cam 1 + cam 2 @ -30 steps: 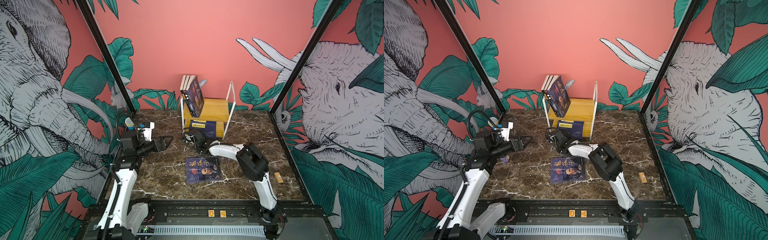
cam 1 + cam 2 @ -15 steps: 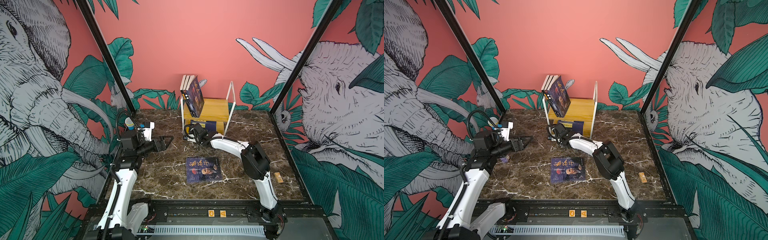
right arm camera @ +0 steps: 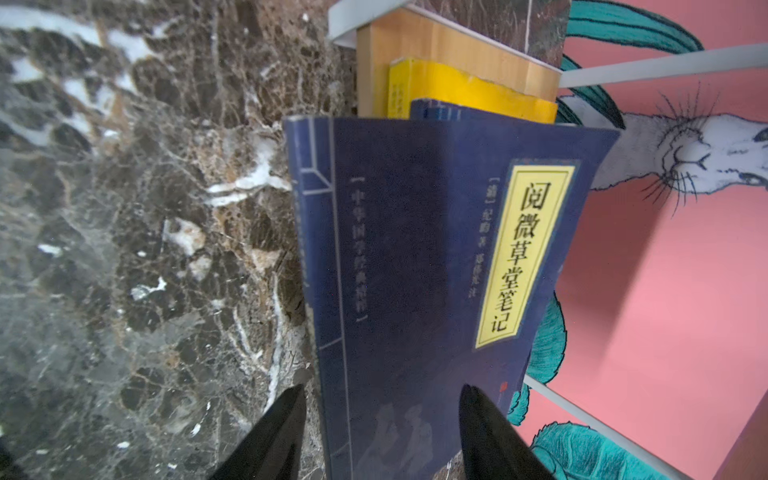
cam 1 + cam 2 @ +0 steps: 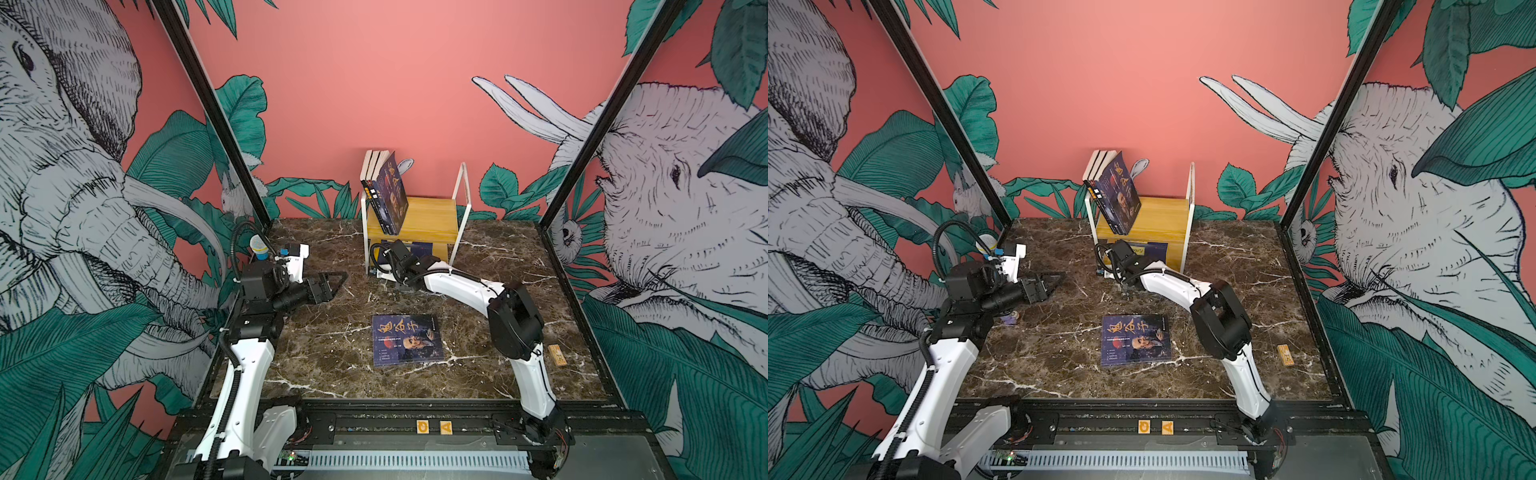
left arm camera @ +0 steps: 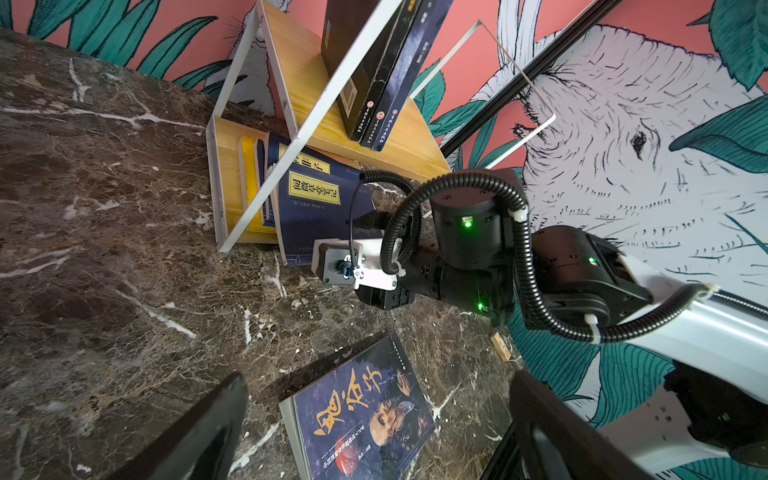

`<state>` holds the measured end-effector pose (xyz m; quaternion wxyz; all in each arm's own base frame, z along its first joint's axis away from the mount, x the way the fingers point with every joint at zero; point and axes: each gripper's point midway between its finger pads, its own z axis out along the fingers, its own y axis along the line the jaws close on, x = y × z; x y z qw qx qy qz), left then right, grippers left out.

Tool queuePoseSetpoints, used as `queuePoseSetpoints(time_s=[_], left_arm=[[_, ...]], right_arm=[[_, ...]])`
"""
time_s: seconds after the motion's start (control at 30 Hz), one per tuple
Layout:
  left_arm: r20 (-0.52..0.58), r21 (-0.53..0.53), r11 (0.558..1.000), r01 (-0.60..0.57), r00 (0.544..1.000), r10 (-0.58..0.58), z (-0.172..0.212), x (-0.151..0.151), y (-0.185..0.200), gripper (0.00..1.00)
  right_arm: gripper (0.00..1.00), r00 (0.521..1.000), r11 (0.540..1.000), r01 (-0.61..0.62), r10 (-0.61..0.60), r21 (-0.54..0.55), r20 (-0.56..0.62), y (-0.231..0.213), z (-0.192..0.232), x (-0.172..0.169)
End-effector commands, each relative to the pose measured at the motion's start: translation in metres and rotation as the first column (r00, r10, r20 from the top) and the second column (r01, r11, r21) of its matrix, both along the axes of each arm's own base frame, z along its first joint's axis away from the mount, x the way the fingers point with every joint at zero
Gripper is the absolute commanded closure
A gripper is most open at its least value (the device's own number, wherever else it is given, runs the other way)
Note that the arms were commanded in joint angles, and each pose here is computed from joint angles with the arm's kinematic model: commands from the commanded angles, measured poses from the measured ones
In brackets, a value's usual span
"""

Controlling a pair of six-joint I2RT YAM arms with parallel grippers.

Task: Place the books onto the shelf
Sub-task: 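Insert the blue book upright beside the books on the lower tier with the right gripper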

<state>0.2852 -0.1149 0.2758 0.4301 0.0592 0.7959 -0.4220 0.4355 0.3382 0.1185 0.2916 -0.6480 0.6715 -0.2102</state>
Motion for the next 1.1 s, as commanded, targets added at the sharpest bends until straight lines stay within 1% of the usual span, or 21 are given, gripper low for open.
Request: queuePoseSetpoints(time_s=[0.0, 0.17, 0.23, 0.3, 0.37, 0.43, 0.53, 0.77, 0.9, 1.0, 1.07], left_arm=[[0.024, 0.002, 1.000, 0.020, 1.000, -0.020, 0.002, -0.005, -0.002, 0.01], [0.024, 0.007, 1.000, 0.017, 1.000, -0.017, 0.000, -0.004, -0.002, 0.01], [0.022, 0.006, 1.000, 0.020, 1.000, -0.020, 0.001, -0.006, -0.002, 0.01], [0.030, 0.004, 1.000, 0.019, 0.999, -0.019, 0.002, -0.005, -0.001, 0.01], [0.029, 0.007, 1.000, 0.014, 0.999, -0.014, 0.000, -0.004, 0.000, 0.01], [0.025, 0.010, 1.000, 0.010, 1.000, -0.010, -0.001, -0.004, 0.001, 0.01], [0.026, -0.005, 1.000, 0.010, 1.000, -0.010, 0.001, -0.003, 0.001, 0.01], [0.021, -0.004, 1.000, 0.012, 1.000, -0.012, 0.000, -0.003, 0.001, 0.01], [0.022, 0.002, 1.000, 0.007, 1.000, -0.007, -0.001, -0.002, 0.002, 0.01], [0.021, -0.007, 1.000, 0.019, 1.000, -0.019, 0.000, -0.004, 0.001, 0.01], [0.028, -0.006, 1.000, 0.019, 0.999, -0.019, 0.000, -0.003, 0.001, 0.01]], right_arm=[[0.44, 0.999, 0.999, 0.026, -0.028, 0.040, 0.046, 0.006, 0.017, 0.015], [0.44, 0.998, 0.998, 0.033, -0.035, 0.045, 0.060, 0.008, 0.018, 0.025], [0.43, 0.998, 0.998, 0.030, -0.033, 0.050, 0.046, 0.008, 0.020, 0.021], [0.40, 1.000, 0.998, 0.014, -0.015, 0.063, 0.014, 0.007, 0.024, 0.011], [0.39, 0.999, 0.997, -0.014, 0.017, 0.074, -0.050, 0.003, 0.025, -0.007], [0.37, 0.994, 0.997, -0.032, 0.038, 0.067, -0.099, -0.004, 0.021, -0.022], [0.38, 0.990, 0.998, -0.053, 0.058, 0.038, -0.129, -0.014, 0.012, -0.033], [0.40, 0.985, 0.999, -0.039, 0.032, -0.034, -0.167, -0.037, -0.004, -0.034], [0.41, 0.989, 1.000, -0.012, 0.008, -0.025, -0.148, -0.043, -0.003, -0.024], [0.42, 0.992, 0.999, -0.020, 0.016, -0.026, -0.128, -0.043, -0.004, -0.018], [0.45, 0.995, 1.000, -0.010, 0.009, -0.009, -0.100, -0.040, -0.002, -0.010]])
